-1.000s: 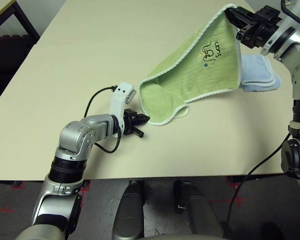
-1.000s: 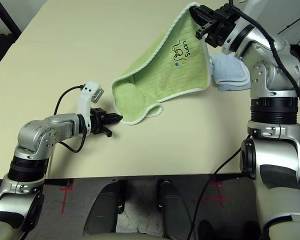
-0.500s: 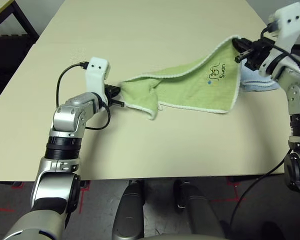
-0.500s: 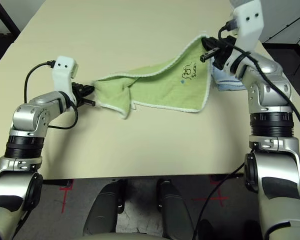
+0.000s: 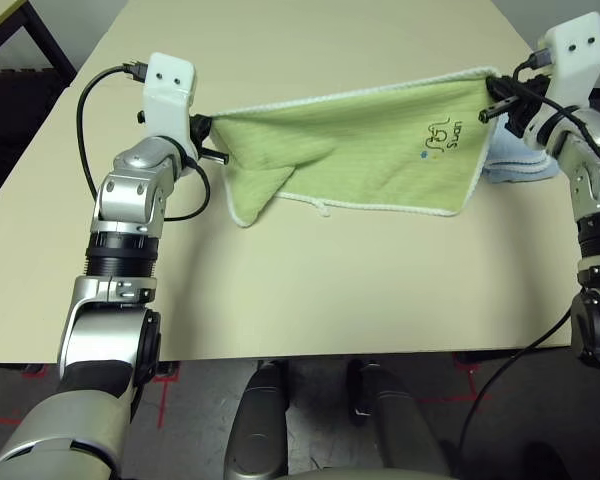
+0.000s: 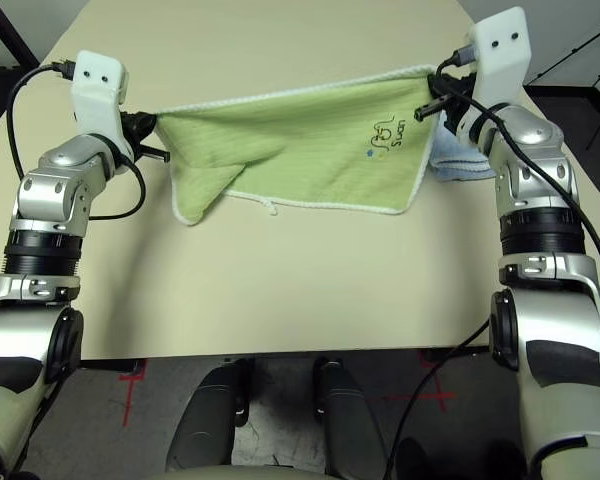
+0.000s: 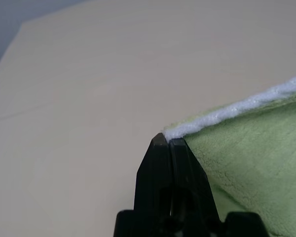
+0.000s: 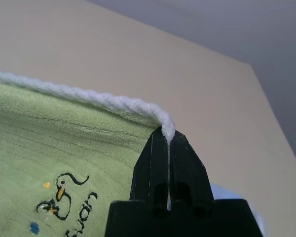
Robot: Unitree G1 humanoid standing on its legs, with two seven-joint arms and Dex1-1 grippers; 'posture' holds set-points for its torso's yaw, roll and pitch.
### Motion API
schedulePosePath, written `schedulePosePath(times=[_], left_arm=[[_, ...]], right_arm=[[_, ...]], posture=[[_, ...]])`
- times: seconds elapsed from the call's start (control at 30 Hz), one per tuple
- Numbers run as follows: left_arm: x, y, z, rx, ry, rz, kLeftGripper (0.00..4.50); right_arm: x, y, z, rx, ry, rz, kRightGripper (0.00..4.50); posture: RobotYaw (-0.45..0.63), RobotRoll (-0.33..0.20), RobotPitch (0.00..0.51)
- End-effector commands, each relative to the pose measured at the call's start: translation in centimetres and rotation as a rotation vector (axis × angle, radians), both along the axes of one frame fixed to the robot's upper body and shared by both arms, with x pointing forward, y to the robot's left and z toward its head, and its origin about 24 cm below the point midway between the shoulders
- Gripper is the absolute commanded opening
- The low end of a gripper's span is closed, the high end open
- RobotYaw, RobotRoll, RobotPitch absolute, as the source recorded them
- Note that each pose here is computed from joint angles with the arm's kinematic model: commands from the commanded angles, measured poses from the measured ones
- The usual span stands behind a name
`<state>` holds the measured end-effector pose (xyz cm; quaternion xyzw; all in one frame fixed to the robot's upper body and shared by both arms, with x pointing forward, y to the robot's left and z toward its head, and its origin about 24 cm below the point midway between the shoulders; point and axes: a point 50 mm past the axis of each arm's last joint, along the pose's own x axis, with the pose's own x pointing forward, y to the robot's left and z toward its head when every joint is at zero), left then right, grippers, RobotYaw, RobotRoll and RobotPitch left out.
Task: Fold the towel and set it aside.
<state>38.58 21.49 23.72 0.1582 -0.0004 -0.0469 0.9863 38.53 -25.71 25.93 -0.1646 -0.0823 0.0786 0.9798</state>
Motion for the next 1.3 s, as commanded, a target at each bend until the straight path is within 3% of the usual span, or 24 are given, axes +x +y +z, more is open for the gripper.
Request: schedulePosePath(times=[0.03, 0.4, 0.8, 1.07, 1.3], left_arm=[[0.4, 1.4, 1.1, 0.037, -0.035, 0.062, 0.03], [1.1, 3.1, 4.7, 0.071, -0.199, 0.178, 0.03], [0.9, 4.7, 5.4, 0.085, -0.217, 0.248, 0.03], [1.8, 4.6, 4.9, 0.105, -0.188, 0.259, 0.03], [3.0, 2.8, 4.9, 0.099, -0.187, 0.235, 0.03]], right_arm=[[-0.2, -2.1, 1.0, -0.009, -0.037, -0.095, 0.00], [0.6, -1.4, 3.6, -0.009, -0.156, -0.104, 0.00], [-0.3, -0.3, 2.7, 0.006, -0.069, 0.049, 0.00], [1.1, -0.9, 1.6, -0.027, 0.013, -0.031, 0.00], [2.1, -1.1, 1.3, -0.064, 0.036, -0.114, 0.00]], posture=[[0.16, 0.000, 0.183], [0.17, 0.000, 0.186], [0.16, 0.000, 0.201], [0.16, 0.000, 0.207], [0.17, 0.000, 0.207]])
